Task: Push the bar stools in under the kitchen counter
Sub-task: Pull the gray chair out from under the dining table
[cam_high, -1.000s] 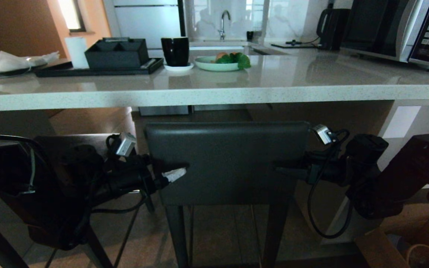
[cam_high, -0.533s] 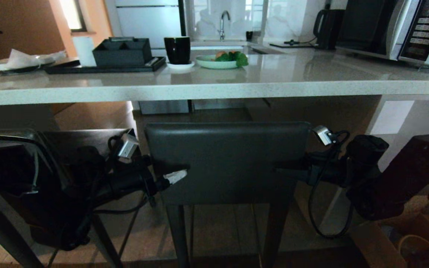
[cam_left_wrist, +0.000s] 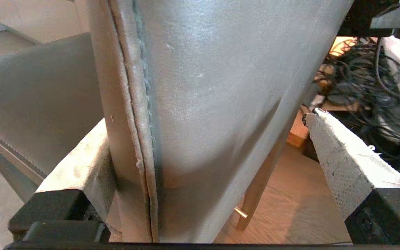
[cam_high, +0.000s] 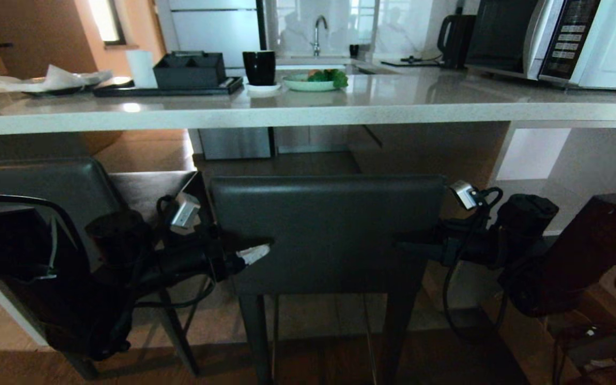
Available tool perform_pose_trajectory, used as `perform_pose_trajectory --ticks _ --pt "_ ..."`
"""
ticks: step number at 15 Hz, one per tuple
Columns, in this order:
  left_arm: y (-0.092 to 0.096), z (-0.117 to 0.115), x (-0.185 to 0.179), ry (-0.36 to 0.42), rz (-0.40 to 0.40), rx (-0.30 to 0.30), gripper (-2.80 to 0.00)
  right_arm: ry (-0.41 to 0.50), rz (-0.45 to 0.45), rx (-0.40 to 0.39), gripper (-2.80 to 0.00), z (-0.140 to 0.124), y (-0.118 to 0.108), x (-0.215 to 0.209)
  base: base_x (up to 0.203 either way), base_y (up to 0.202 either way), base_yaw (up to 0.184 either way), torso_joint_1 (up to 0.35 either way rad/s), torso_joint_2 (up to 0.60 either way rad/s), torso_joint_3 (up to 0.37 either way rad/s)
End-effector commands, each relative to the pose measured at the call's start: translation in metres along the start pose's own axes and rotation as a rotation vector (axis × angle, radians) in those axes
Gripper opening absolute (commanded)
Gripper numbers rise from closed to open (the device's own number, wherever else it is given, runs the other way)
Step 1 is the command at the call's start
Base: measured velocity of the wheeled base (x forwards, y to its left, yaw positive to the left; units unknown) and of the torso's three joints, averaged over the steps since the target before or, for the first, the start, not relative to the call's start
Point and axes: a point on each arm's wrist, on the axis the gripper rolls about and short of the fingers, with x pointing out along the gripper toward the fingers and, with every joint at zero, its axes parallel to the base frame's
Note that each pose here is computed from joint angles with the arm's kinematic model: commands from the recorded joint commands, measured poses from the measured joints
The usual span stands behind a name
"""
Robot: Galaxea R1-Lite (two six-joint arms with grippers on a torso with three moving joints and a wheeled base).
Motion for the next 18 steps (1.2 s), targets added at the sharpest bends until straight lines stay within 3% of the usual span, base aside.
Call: perform_pose_trajectory --ticks 1,18 --pt "-0.004 0.002 0.002 -0.007 -0.003 0.006 0.0 0.002 0.01 -0.004 0.0 0.001 0.004 0.0 -0.194 0.0 0.0 0.002 0.0 0.001" --pt "-0.023 -0.002 0.008 0.007 0.003 -0.007 0.0 0.017 -0.002 0.004 0.0 -0.006 0.018 -0.007 -0.184 0.0 -0.002 0.001 0.0 0.003"
